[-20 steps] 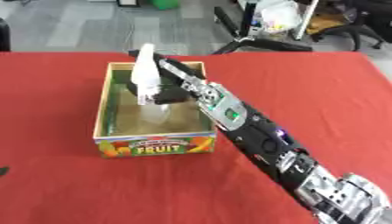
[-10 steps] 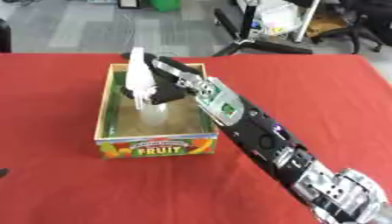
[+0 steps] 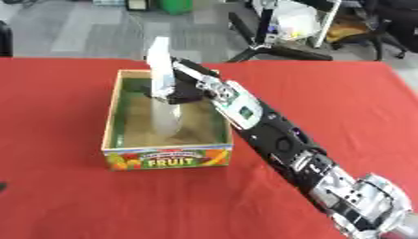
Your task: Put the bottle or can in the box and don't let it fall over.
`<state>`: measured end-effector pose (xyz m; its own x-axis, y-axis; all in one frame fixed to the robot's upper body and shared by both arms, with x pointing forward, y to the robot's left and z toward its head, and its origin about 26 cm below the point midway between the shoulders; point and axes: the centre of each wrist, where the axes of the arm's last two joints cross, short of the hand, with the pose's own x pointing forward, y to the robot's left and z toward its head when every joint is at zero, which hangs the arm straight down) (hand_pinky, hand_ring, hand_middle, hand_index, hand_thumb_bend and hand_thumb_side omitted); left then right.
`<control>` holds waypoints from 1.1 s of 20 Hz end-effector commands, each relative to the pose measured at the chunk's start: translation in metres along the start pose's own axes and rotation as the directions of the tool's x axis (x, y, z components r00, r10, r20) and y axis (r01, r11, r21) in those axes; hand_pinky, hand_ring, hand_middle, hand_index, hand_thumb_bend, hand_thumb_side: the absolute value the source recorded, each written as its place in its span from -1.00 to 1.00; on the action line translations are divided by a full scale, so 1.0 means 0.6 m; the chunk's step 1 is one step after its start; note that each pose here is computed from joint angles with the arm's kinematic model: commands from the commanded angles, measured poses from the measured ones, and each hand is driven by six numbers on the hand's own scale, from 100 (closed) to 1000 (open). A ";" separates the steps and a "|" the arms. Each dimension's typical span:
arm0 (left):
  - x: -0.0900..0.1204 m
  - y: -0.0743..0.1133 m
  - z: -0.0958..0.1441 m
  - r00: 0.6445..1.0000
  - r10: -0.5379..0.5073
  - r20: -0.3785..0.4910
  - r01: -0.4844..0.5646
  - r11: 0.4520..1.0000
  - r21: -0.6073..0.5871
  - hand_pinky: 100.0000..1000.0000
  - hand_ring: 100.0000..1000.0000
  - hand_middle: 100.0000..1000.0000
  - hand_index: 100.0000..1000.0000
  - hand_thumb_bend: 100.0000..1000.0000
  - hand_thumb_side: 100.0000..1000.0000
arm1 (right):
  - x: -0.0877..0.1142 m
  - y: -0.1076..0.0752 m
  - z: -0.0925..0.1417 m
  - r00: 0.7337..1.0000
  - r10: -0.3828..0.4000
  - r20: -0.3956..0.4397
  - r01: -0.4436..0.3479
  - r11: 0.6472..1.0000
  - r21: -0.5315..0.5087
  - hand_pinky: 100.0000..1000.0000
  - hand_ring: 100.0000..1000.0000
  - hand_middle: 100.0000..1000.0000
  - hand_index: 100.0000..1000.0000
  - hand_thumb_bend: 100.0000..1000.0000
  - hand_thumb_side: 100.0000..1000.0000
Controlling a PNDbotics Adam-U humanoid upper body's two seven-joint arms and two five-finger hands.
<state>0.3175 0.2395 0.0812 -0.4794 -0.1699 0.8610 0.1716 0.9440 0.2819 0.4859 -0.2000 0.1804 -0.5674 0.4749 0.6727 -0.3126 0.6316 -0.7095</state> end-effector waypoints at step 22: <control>-0.003 0.023 0.013 0.999 -0.044 -0.022 0.045 0.998 0.045 0.72 1.00 0.88 0.77 -0.04 0.43 | -0.009 -0.086 0.154 0.999 -0.003 0.045 0.010 0.988 -0.153 0.80 1.00 1.00 1.00 -0.54 -0.16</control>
<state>0.3135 0.2479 0.0732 -0.4504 -0.1918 0.8720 0.1298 0.9522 0.2765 0.4387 -0.2811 0.1644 -0.5452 0.4423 0.7121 -0.2625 0.7167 -0.6461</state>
